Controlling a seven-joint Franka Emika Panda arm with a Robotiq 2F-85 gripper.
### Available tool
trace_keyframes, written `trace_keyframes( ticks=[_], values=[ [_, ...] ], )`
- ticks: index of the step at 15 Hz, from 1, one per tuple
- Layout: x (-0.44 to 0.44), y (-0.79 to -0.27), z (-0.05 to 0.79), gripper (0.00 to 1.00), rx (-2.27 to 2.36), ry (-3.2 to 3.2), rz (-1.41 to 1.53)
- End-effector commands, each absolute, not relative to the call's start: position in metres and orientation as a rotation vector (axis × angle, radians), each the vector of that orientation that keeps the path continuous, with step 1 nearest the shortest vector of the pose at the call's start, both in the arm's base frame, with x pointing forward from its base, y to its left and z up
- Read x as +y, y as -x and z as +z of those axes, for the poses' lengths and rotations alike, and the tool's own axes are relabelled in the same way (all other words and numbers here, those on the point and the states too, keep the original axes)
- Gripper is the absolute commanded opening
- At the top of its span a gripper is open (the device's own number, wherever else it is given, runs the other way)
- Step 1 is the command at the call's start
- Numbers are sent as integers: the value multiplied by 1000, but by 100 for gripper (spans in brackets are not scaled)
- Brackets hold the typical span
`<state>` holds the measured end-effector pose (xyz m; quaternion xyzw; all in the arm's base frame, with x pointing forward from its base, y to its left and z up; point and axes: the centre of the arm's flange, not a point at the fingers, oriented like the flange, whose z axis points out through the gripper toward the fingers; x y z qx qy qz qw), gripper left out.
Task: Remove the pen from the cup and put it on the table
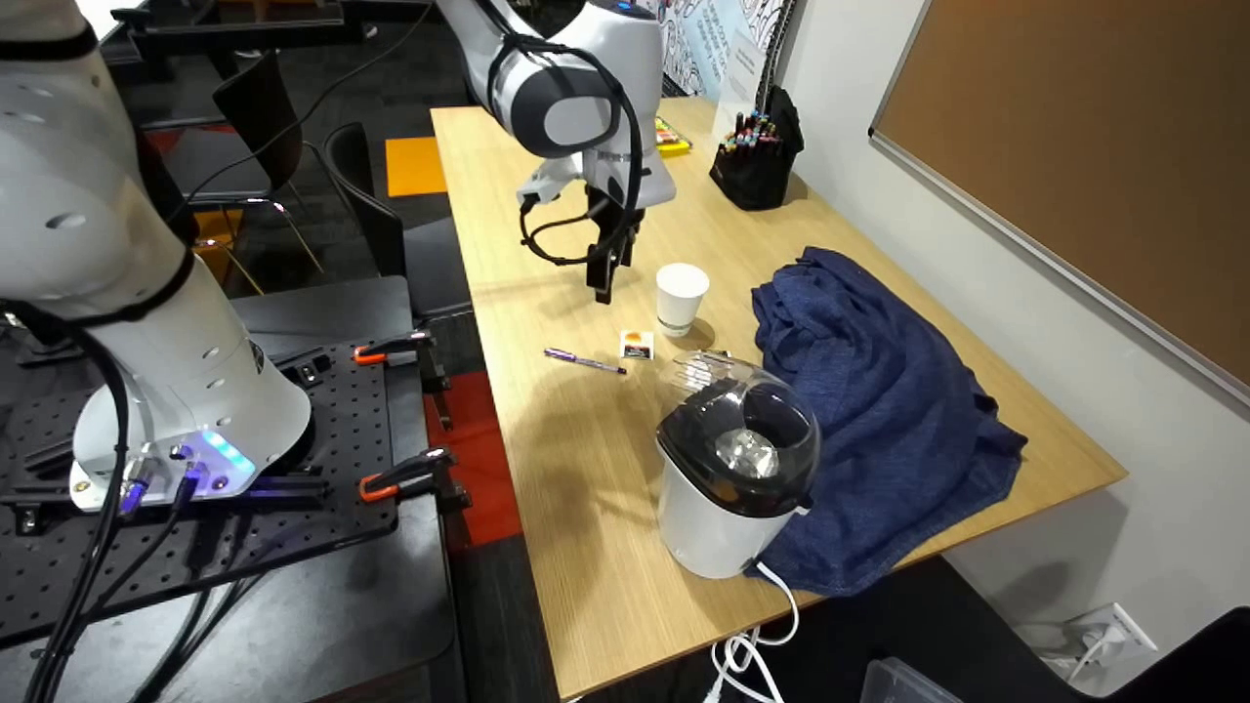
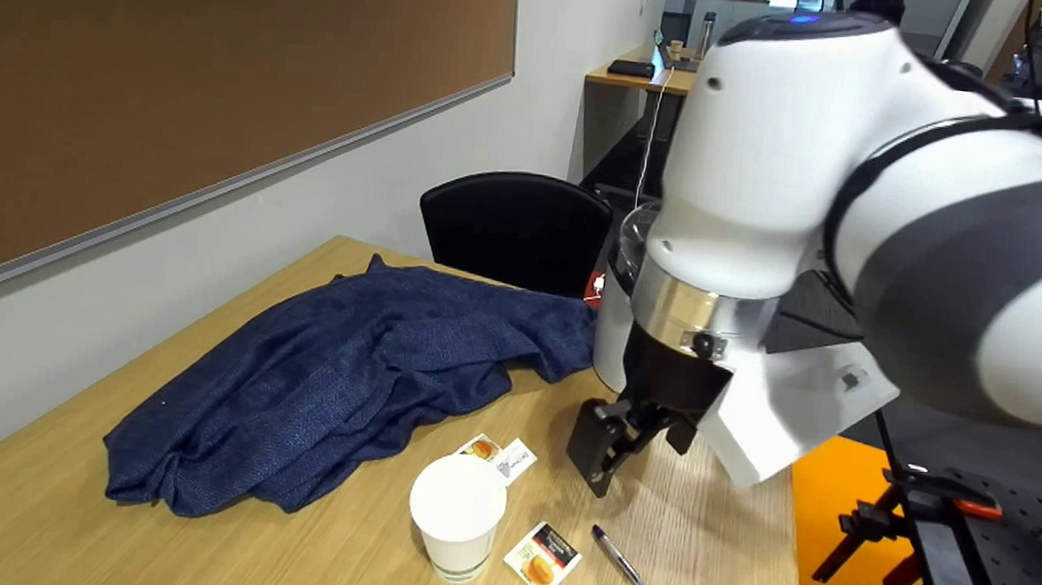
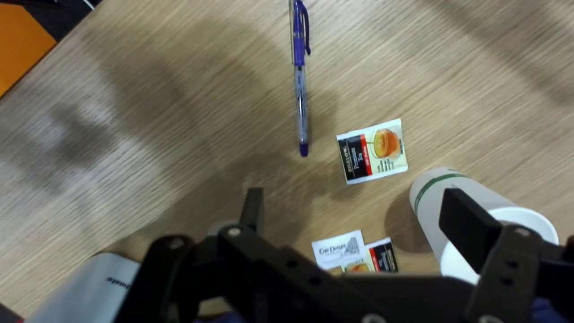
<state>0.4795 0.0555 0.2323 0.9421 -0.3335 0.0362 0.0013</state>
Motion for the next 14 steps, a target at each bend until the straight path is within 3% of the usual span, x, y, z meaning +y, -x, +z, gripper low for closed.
trace_keyframes(
  ticks=[1,7,8,14],
  values=[
    [62,-435,275,100,-1114,-2874,356],
    [69,-409,309,100,-1072,-2814,616],
    [64,-432,297,100,-1063,-2830,557],
    [66,-422,306,100,-1056,-2832,600]
  ],
)
